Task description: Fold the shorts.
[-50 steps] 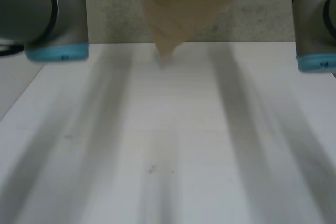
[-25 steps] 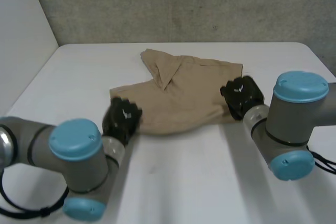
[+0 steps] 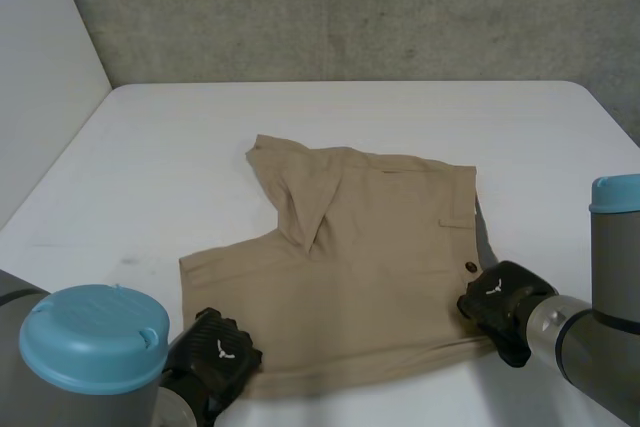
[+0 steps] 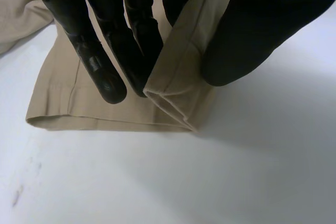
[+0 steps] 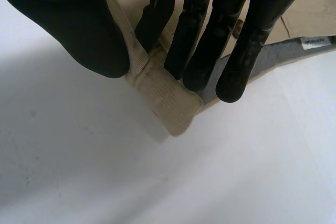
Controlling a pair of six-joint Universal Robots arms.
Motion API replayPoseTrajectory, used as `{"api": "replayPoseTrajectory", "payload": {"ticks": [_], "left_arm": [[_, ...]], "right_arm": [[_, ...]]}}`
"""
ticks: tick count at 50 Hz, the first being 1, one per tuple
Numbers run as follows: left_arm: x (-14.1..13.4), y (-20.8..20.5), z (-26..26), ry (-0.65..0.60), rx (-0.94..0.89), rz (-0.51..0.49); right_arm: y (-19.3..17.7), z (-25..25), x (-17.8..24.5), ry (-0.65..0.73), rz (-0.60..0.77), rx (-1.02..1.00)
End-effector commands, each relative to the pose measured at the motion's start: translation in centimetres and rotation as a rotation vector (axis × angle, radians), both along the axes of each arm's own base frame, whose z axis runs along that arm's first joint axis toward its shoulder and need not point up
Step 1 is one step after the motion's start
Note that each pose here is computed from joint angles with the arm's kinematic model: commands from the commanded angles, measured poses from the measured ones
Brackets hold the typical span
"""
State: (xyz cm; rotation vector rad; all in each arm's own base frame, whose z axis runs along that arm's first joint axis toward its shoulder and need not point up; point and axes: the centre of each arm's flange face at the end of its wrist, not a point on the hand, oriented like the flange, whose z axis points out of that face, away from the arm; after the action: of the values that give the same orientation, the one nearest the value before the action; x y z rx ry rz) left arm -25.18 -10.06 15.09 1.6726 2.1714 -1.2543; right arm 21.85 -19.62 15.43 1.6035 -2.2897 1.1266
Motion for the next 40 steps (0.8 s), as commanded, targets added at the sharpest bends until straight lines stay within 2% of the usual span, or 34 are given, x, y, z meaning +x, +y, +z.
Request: {"api": "replayPoseTrajectory", "payload": {"ticks": [1, 4, 10, 11, 18, 23, 26, 29, 40], "left_arm": [[-1.9, -1.8, 2.3, 0.057, -0.096, -0.027], [-2.9, -3.3, 3.9, 0.095, -0.170, -0.034], [-4.6, -10.0, 7.8, 0.249, -0.369, -0.013], [-5.9, -11.8, 7.7, 0.295, -0.394, -0.065], [-9.9, -16.7, 6.1, 0.399, -0.426, -0.242], [-11.3, -21.6, 3.0, 0.401, -0.413, -0.280], [-12.5, -22.6, 1.3, 0.406, -0.366, -0.346], [-12.9, -23.2, -0.2, 0.403, -0.315, -0.370], [-11.5, -24.6, -3.5, 0.342, -0.113, -0.330]], "right_arm": [[-0.7, -0.1, 0.2, -0.043, -0.023, -0.056], [-1.1, -0.1, 0.3, -0.072, -0.037, -0.081], [-1.0, -0.4, 0.4, -0.087, -0.041, -0.091], [-0.9, -0.4, 0.5, -0.086, -0.040, -0.090], [-0.7, -0.9, 0.6, -0.087, -0.033, -0.093], [-0.8, -1.0, 0.6, -0.088, -0.034, -0.099], [-0.9, -1.1, 0.6, -0.090, -0.036, -0.103], [-1.0, -1.1, 0.6, -0.091, -0.037, -0.108], [-1.2, -1.2, 0.4, -0.092, -0.046, -0.111]]}}
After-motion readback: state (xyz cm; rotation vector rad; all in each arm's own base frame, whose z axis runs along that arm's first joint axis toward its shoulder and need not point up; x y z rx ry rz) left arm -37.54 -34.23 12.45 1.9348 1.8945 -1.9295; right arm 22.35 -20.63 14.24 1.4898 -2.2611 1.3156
